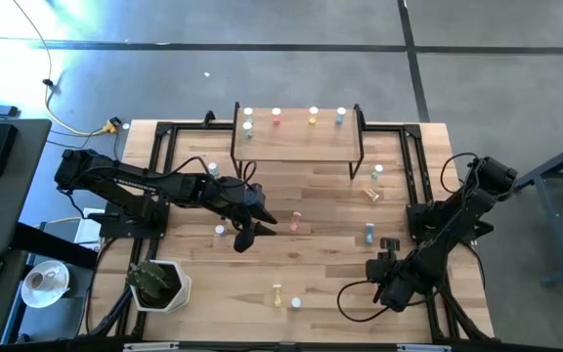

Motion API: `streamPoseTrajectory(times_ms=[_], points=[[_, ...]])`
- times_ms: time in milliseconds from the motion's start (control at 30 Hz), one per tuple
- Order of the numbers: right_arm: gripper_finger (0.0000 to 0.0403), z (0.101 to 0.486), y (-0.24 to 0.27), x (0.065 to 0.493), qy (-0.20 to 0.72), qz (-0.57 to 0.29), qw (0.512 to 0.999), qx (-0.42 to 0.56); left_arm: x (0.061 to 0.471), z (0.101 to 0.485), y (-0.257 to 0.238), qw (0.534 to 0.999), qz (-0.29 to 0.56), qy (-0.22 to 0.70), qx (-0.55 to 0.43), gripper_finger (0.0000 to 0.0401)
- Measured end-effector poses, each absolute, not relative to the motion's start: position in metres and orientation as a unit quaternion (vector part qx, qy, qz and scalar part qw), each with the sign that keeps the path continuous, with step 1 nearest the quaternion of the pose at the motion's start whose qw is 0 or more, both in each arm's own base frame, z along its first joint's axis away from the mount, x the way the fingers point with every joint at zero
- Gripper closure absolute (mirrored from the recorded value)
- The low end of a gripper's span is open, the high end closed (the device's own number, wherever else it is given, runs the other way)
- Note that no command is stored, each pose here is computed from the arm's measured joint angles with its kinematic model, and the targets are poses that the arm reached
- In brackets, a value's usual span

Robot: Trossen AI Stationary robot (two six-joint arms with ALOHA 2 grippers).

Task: Pick and place medicine bottles onto shelf by color
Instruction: Put the pink pill bottle on the shelf

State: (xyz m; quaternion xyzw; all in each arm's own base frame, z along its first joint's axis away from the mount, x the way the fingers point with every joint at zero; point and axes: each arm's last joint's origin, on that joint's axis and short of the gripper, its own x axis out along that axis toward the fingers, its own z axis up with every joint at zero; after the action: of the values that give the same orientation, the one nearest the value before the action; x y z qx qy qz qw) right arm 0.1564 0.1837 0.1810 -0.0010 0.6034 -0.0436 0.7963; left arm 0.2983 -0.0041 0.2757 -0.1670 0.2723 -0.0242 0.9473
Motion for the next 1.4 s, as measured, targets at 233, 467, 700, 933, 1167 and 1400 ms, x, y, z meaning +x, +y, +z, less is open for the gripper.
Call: streamPoseTrajectory(times_ms=[233,467,700,933,1167,1400], points=[[0.0284,0.181,0.184,0.156,0.605,-0.043,0.795,0.0,0.298,0.276,-0.004,0.947,-0.024,0.272,-0.167,0.0245],[0.0287,0.186,0.183,0.155,0.601,-0.035,0.799,0.004,0.298,0.276,-0.002,0.947,-0.02,0.272,-0.168,0.0245],[0.0288,0.205,0.175,0.161,0.556,-0.024,0.829,0.055,0.297,0.274,0.016,0.945,0.005,0.275,-0.174,0.0245],[0.0288,0.233,0.147,0.179,0.489,-0.013,0.866,0.106,0.289,0.272,0.039,0.944,0.03,0.301,-0.135,0.0245],[0.0288,0.258,0.1,0.201,0.407,-0.048,0.906,0.11,0.279,0.274,0.065,0.944,0.066,0.3,-0.117,0.0245],[0.0289,0.276,0.039,0.22,0.344,-0.081,0.931,0.092,0.269,0.278,0.091,0.945,0.102,0.296,-0.091,0.0245]])
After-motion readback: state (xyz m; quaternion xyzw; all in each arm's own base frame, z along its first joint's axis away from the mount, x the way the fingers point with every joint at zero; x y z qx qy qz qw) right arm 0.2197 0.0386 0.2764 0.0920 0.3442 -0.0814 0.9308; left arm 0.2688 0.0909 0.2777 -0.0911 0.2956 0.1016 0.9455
